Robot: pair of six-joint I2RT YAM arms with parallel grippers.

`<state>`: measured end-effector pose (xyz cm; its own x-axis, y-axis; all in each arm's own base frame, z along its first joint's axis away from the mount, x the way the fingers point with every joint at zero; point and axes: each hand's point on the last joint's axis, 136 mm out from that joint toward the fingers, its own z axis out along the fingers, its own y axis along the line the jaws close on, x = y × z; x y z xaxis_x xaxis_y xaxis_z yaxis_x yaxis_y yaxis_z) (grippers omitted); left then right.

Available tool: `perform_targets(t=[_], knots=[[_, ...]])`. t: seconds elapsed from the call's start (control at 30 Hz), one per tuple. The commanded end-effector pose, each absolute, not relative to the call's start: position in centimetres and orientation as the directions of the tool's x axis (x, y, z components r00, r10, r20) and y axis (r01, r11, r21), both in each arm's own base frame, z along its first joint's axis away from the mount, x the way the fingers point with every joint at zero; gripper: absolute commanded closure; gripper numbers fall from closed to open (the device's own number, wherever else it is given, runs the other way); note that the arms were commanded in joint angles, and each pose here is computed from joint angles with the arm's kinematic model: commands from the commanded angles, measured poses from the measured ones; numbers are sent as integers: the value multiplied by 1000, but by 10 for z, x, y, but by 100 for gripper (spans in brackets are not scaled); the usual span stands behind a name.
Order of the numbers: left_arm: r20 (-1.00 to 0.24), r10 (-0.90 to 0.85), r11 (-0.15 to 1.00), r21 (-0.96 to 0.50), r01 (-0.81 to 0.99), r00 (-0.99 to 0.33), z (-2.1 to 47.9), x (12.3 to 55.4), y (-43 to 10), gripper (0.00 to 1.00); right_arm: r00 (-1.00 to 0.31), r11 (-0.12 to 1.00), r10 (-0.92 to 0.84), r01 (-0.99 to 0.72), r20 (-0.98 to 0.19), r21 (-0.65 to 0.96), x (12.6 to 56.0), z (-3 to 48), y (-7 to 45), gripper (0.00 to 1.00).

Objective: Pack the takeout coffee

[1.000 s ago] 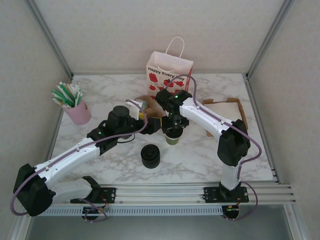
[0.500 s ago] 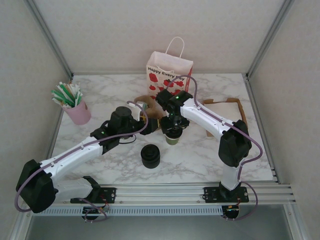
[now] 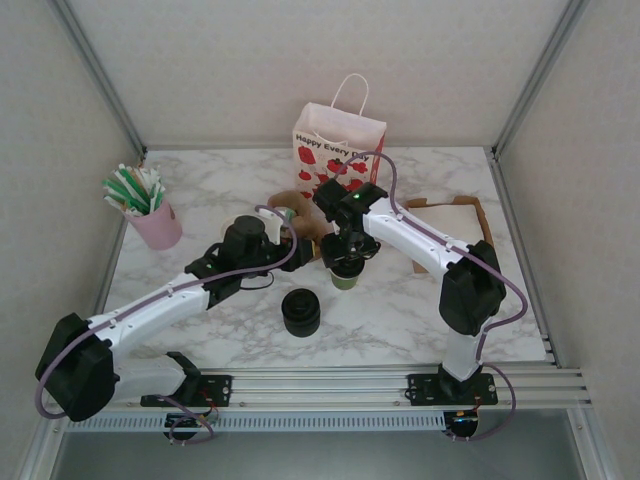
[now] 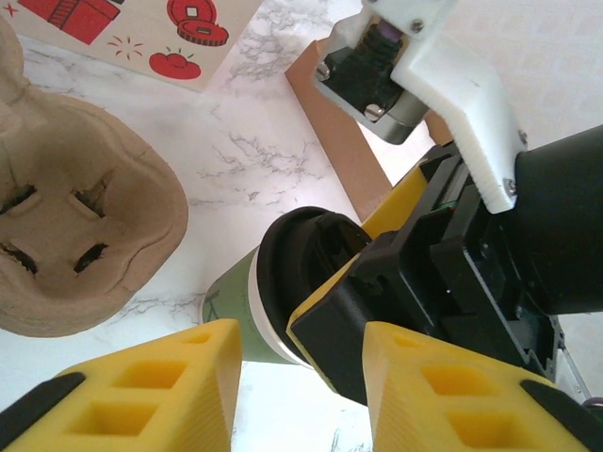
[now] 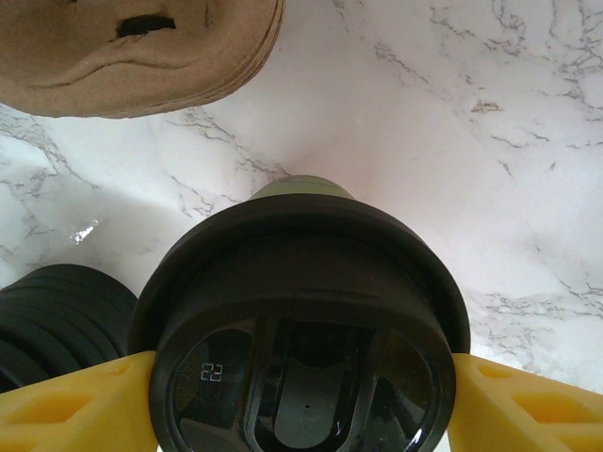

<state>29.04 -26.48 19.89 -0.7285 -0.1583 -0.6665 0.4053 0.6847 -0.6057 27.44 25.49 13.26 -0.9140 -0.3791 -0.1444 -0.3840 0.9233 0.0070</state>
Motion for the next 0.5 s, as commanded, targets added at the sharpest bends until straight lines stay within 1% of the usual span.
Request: perform_targets(t=[0.0,0.07,0.17,0.47], knots=[[-645,-170,668,-631,394,-745,195,292,-267,63,-919,923,-383,-385,-92,8,265,118,251,27],[-629,-166,665,-640,384,-760,190,291,-269,65,-920,924,-380,-383,-94,8,266,118,250,27],[-589,-156,655,-662,364,-793,179,288,-273,71,-920,923,-381,-384,-94,10,266,117,251,27],[-488,-147,636,-712,296,-860,146,283,-284,81,-926,929,-364,-369,-103,34,265,115,249,27]])
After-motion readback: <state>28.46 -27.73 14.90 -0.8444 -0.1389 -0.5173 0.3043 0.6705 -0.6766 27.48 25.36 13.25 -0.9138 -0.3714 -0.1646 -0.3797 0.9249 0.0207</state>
